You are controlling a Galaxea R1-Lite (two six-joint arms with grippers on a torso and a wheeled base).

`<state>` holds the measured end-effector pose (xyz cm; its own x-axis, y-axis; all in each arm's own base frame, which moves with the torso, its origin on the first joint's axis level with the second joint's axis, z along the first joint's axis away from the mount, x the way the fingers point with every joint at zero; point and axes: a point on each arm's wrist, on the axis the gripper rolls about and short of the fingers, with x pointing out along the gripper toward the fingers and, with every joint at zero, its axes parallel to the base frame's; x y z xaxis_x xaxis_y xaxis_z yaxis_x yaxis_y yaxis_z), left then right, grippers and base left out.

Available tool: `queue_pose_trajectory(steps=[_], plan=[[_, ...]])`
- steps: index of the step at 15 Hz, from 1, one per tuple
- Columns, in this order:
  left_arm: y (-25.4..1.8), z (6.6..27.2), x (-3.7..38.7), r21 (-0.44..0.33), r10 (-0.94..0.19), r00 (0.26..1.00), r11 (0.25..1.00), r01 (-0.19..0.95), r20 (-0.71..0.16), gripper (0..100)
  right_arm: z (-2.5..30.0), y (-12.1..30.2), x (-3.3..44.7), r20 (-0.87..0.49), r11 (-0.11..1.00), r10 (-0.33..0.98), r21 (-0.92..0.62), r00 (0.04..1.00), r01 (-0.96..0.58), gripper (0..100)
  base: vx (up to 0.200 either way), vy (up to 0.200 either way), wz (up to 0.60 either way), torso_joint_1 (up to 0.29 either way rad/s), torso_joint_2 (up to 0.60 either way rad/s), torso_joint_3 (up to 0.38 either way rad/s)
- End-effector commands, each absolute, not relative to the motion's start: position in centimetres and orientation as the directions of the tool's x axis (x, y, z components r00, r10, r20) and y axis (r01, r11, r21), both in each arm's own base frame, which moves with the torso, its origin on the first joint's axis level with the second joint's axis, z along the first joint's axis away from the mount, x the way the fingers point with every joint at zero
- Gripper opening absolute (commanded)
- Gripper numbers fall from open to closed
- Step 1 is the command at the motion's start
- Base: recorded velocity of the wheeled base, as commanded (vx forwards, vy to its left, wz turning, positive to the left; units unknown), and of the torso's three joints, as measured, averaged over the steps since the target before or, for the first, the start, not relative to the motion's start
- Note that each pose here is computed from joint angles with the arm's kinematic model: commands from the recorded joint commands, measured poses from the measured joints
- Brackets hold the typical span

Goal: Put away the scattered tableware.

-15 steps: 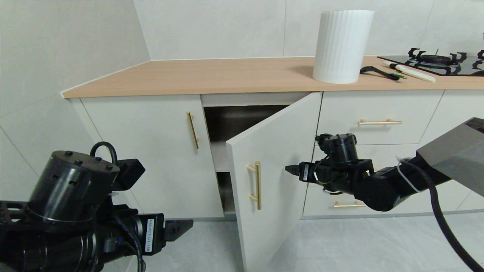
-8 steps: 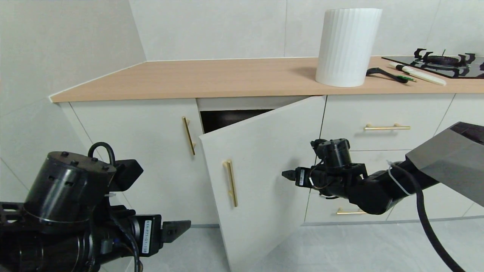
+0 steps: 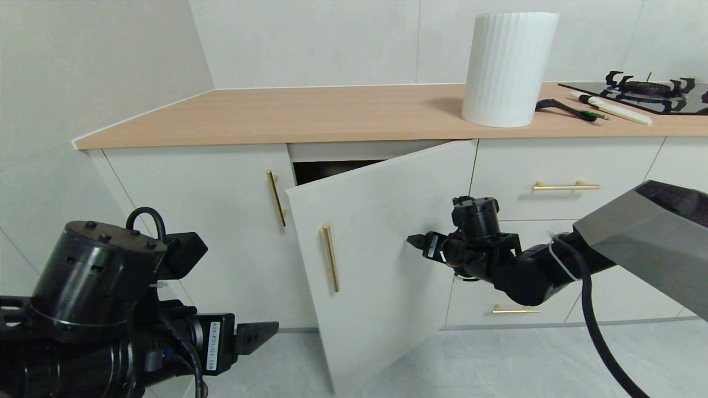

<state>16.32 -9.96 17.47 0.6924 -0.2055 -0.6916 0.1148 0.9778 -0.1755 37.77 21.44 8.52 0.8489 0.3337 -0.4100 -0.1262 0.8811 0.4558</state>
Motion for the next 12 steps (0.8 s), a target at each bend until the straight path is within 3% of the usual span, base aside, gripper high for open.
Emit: queue_pose_trajectory(steps=[1, 12], plan=[[-10.0, 17.5, 16.3, -0.176, -0.205, 0.693, 0.978, 0.114, -0.691, 100, 7.3, 22.3, 39.0, -0.407, 0.886, 0.301, 0.455, 0.862, -0.095, 100, 0.0, 0.0, 0.0, 0.0, 0.0, 0.0], [-10.0, 17.4, 16.4, -0.176, -0.205, 0.693, 0.978, 0.114, -0.691, 100, 5.8, 23.3, 42.5, -0.343, 0.878, 0.145, 0.476, 0.928, 0.039, 100, 0.0, 0.0, 0.0, 0.0, 0.0, 0.0]])
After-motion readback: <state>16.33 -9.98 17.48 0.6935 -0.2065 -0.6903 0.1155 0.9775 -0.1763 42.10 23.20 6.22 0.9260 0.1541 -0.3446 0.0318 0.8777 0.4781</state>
